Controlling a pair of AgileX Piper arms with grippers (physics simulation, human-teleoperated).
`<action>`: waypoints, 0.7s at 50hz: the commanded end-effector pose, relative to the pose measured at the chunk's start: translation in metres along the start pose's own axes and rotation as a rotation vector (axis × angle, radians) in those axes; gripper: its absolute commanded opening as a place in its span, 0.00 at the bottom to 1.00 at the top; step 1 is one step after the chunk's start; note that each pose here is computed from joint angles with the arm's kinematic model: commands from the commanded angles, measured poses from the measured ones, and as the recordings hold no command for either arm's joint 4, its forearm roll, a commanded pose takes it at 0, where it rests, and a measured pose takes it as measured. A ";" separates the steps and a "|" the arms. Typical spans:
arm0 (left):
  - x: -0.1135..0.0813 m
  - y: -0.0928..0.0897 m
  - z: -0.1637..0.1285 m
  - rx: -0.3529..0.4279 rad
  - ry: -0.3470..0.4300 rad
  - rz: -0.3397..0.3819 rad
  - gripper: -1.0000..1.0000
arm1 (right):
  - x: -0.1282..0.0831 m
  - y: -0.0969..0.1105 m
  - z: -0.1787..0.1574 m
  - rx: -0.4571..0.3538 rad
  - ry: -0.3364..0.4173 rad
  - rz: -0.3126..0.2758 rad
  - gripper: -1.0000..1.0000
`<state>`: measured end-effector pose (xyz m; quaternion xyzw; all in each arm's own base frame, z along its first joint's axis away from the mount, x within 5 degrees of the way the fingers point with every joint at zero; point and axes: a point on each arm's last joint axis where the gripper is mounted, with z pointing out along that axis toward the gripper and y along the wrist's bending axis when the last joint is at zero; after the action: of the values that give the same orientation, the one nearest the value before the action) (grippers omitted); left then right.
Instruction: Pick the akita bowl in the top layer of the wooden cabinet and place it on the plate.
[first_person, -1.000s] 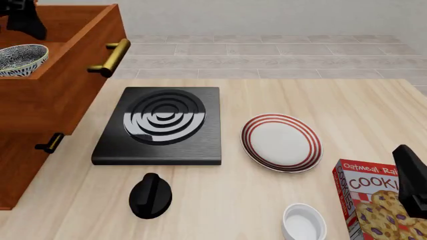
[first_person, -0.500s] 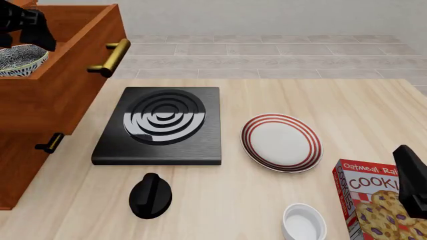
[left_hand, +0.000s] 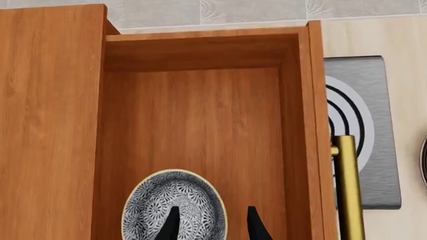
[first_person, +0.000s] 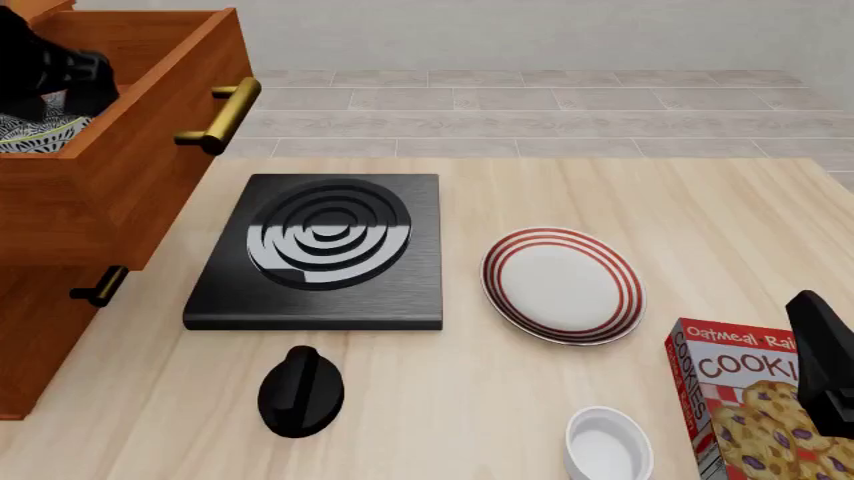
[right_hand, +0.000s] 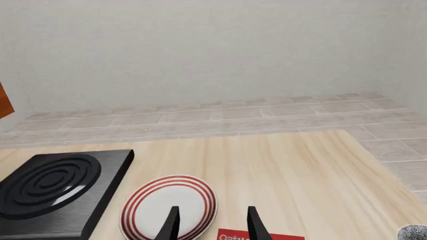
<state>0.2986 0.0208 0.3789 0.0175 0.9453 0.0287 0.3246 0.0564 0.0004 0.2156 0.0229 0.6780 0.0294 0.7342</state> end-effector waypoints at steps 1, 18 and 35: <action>0.005 -0.002 0.009 0.004 0.010 -0.004 1.00 | 0.000 0.000 0.000 0.000 0.000 0.000 1.00; 0.010 -0.014 0.010 0.028 0.008 -0.001 1.00 | 0.000 0.000 0.000 0.000 0.000 0.001 1.00; 0.007 -0.010 0.008 0.018 -0.007 0.012 0.00 | 0.000 0.000 0.001 0.000 0.004 -0.003 1.00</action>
<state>0.2969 0.0137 0.3690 0.0196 0.9434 0.0249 0.3300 0.0566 0.0004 0.2155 0.0228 0.6782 0.0292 0.7340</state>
